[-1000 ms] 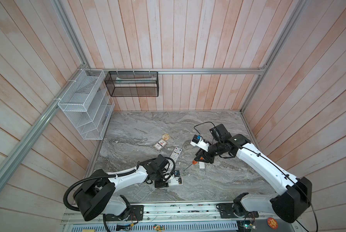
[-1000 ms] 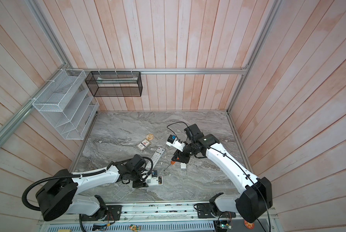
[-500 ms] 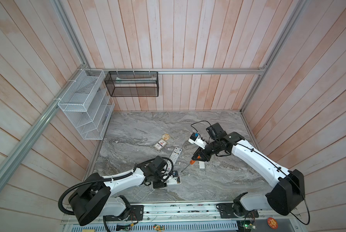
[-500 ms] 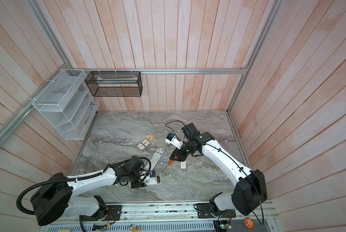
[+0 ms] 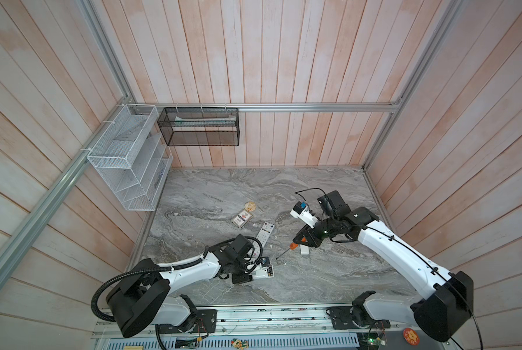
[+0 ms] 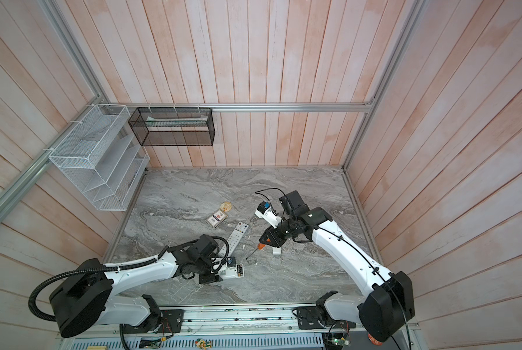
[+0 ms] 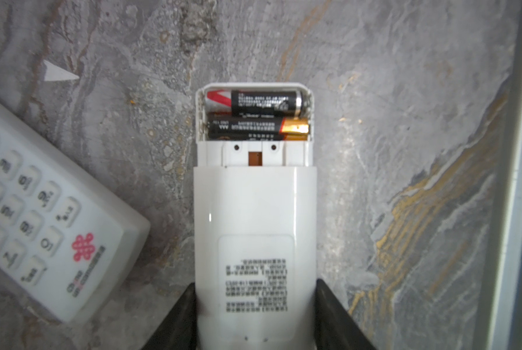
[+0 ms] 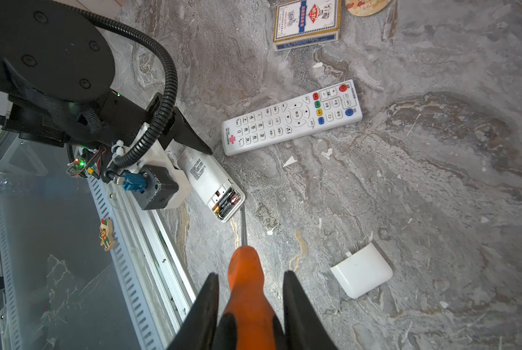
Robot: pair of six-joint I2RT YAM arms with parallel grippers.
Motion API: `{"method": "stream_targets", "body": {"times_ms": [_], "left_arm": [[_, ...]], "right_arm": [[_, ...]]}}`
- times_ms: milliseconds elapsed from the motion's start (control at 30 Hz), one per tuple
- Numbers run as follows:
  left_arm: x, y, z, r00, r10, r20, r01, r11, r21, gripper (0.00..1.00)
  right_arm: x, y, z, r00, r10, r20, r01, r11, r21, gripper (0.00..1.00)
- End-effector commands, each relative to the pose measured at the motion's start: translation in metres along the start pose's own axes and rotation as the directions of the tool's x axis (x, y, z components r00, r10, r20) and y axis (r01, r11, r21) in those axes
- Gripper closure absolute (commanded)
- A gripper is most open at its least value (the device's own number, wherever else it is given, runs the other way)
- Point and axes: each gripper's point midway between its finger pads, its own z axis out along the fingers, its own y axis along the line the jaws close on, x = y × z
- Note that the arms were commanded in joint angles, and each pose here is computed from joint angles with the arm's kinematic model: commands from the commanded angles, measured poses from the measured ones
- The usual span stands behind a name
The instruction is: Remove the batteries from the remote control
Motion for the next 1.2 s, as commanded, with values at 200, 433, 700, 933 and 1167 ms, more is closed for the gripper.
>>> {"method": "stream_targets", "body": {"times_ms": [200,433,700,933,1167], "left_arm": [[0.012,-0.005,0.013,0.999,-0.001,-0.053,0.002,1.000,0.011,0.84],[0.013,-0.005,0.014,0.998,-0.002,-0.059,0.002,1.000,0.011,0.84],[0.013,-0.004,0.015,0.998,-0.002,-0.062,0.002,1.000,0.010,0.84],[0.014,-0.003,0.014,0.998,-0.003,-0.063,0.003,1.000,0.001,0.84],[0.014,-0.003,0.014,0.998,-0.005,-0.062,0.005,1.000,-0.002,0.84]], "right_arm": [[0.007,0.016,0.002,0.998,0.030,0.055,-0.030,1.000,0.010,1.00],[0.008,0.023,0.012,0.997,-0.064,0.039,0.065,0.998,-0.023,1.00],[0.019,0.017,0.015,0.971,-0.237,0.002,0.237,0.971,0.019,1.00],[0.020,0.018,0.026,0.974,-0.227,-0.023,0.227,0.974,-0.014,1.00],[0.017,0.022,0.030,0.974,-0.226,-0.015,0.225,0.974,-0.042,1.00]]}}
